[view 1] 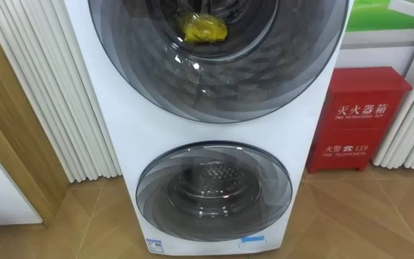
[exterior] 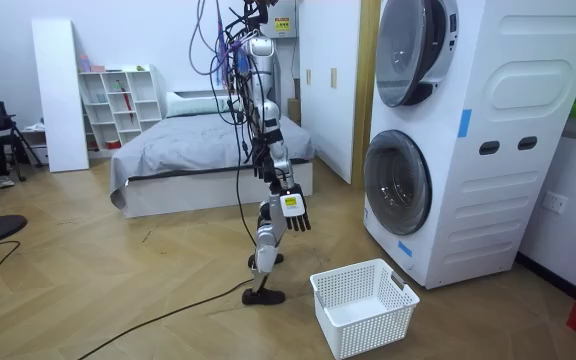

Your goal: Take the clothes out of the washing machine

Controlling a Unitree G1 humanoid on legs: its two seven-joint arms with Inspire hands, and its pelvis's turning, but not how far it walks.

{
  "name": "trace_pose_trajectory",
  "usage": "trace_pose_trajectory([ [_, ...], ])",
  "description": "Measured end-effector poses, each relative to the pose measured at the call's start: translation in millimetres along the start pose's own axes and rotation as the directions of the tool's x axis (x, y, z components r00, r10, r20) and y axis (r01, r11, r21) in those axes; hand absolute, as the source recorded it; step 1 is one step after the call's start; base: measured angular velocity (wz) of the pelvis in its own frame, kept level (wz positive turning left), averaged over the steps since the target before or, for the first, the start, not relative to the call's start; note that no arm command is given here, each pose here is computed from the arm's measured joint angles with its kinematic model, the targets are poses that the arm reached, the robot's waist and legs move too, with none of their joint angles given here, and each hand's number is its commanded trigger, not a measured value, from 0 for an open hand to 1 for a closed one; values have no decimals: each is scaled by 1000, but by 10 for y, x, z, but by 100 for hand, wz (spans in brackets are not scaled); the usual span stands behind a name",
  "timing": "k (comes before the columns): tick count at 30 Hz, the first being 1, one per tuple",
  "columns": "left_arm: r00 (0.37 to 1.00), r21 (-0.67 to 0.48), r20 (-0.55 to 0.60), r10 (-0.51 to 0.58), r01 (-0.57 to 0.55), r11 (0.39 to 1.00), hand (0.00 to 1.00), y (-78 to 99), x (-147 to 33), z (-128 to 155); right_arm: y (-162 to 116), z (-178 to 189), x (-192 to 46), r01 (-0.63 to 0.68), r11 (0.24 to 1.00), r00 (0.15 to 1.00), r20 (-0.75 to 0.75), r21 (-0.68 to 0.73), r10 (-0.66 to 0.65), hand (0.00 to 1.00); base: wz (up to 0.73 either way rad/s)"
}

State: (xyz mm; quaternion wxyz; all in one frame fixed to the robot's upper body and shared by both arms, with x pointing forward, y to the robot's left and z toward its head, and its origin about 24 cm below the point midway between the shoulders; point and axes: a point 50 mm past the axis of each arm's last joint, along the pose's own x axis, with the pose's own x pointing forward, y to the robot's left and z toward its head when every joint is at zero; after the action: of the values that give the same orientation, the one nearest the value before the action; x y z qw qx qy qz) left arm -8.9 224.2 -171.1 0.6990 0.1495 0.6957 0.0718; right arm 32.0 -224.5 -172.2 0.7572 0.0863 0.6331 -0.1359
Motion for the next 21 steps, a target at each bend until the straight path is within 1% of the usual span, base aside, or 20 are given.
trace_pose_trajectory([
  [13,1000,-39,-3,-4,4,999,0,-7,-1,-11,6,-1,0,-10,1000,1000,-3,2,10,0,0],
  [21,999,-149,-22,-34,30,988,0,-34,-4,-49,31,19,1,-18,999,1000,3,45,18,0,0],
])
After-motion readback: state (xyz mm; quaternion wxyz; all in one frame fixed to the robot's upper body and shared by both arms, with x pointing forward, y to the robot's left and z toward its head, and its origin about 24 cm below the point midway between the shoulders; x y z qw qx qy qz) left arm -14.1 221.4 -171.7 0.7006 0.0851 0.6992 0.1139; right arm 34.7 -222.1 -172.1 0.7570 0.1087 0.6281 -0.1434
